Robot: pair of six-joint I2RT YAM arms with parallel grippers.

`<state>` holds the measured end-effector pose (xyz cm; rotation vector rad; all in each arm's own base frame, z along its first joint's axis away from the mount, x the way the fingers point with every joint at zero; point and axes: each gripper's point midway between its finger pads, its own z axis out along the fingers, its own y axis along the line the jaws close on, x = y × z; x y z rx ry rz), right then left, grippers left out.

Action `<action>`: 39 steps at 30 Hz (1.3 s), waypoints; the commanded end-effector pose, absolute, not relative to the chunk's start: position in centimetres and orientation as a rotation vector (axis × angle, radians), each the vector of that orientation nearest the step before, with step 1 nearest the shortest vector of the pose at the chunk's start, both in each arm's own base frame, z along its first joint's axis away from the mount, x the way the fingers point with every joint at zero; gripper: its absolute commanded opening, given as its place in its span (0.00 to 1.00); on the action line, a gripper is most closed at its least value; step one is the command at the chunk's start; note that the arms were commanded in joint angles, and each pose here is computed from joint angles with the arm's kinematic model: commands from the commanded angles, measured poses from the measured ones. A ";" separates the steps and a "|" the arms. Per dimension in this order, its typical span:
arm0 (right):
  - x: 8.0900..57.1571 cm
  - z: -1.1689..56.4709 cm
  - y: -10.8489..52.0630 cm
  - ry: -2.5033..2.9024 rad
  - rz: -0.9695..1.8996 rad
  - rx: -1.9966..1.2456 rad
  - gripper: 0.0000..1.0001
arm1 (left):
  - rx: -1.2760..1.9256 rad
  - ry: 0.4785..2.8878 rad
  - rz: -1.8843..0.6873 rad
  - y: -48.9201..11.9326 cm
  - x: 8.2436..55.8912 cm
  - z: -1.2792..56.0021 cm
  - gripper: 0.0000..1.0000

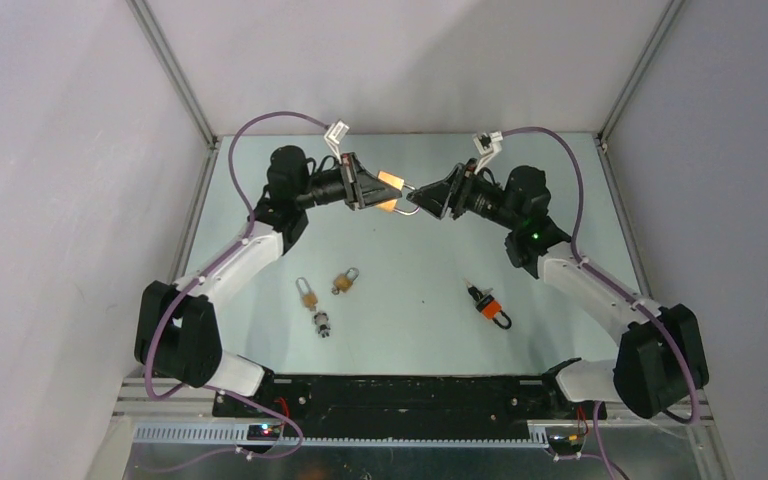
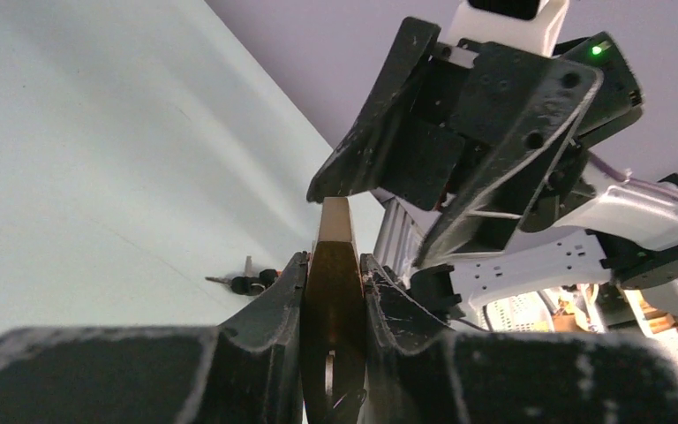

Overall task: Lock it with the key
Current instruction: Lock the lock.

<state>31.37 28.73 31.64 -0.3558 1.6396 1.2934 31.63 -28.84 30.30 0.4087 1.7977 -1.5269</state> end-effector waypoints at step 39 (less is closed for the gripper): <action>24.8 35.2 27.6 1.308 0.879 -0.994 0.00 | 1.090 1.287 -1.294 -26.2 26.3 34.0 0.82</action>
